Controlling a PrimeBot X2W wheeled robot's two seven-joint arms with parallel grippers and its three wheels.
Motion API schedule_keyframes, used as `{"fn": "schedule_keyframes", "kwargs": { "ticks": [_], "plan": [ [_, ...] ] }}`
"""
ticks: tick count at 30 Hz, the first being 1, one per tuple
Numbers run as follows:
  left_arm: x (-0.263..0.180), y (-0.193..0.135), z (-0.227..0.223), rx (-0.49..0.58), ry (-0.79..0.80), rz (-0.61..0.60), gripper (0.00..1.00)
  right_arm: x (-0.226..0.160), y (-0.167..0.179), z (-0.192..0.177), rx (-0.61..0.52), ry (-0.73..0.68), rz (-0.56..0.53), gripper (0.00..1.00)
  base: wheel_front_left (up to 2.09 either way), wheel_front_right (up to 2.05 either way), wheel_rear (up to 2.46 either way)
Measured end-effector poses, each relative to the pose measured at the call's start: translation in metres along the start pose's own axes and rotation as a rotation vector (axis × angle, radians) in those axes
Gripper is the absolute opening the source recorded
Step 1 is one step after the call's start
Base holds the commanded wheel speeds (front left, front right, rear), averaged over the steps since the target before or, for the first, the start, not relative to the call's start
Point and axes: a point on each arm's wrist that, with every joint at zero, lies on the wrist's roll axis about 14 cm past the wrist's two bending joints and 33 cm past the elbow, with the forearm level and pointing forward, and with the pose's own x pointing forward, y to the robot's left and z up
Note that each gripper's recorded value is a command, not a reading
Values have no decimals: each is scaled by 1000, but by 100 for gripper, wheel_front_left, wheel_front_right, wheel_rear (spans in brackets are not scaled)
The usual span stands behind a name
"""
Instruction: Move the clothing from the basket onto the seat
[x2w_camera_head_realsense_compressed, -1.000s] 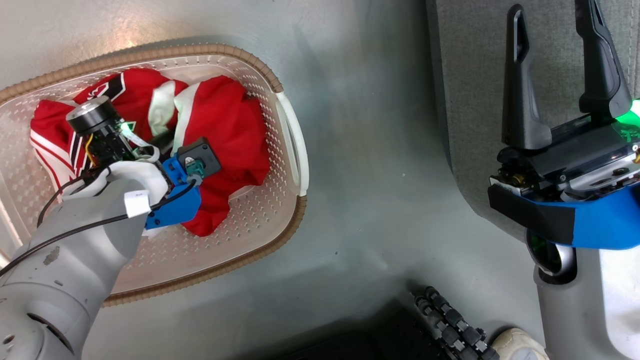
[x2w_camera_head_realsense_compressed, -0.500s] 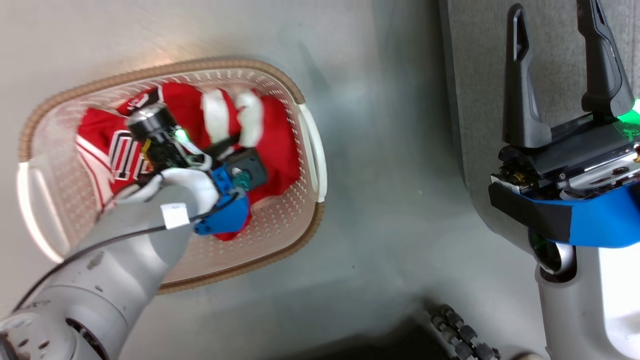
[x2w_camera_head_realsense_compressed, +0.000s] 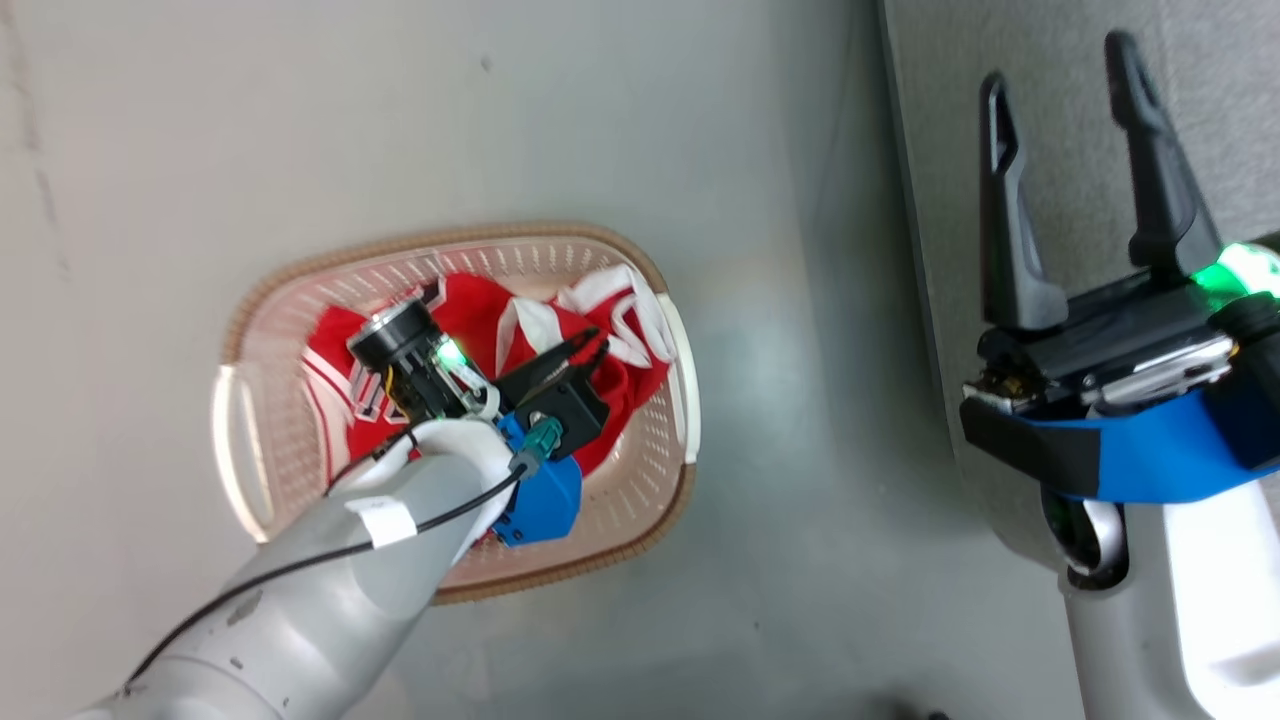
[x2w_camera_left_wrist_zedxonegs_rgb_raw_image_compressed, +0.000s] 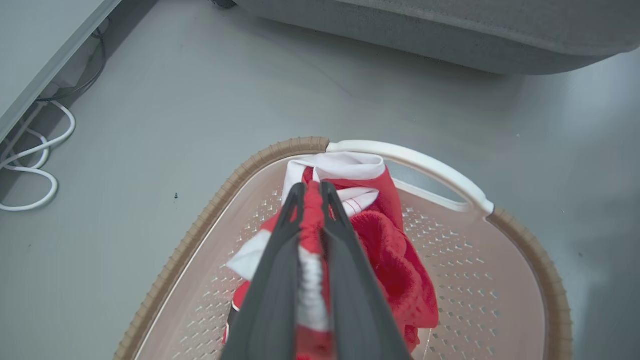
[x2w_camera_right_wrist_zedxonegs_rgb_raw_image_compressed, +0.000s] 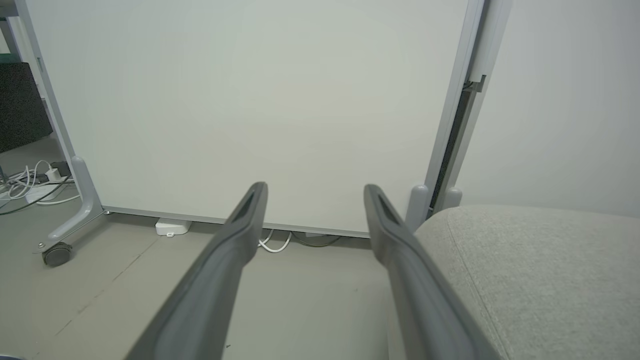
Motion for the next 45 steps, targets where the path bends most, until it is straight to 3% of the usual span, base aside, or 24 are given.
{"fn": "schedule_keyframes", "kwargs": {
  "ticks": [19,28,45],
  "plan": [
    [-110,34,138,-65,-359,327,0,-45,18,92,26,-127,12,100,0,0,0],
    [-178,49,210,-23,-572,475,0,-71,26,129,44,-193,20,100,0,0,0],
    [-267,38,295,52,-848,583,0,-109,41,156,89,-242,44,100,0,0,0]
  ]
}}
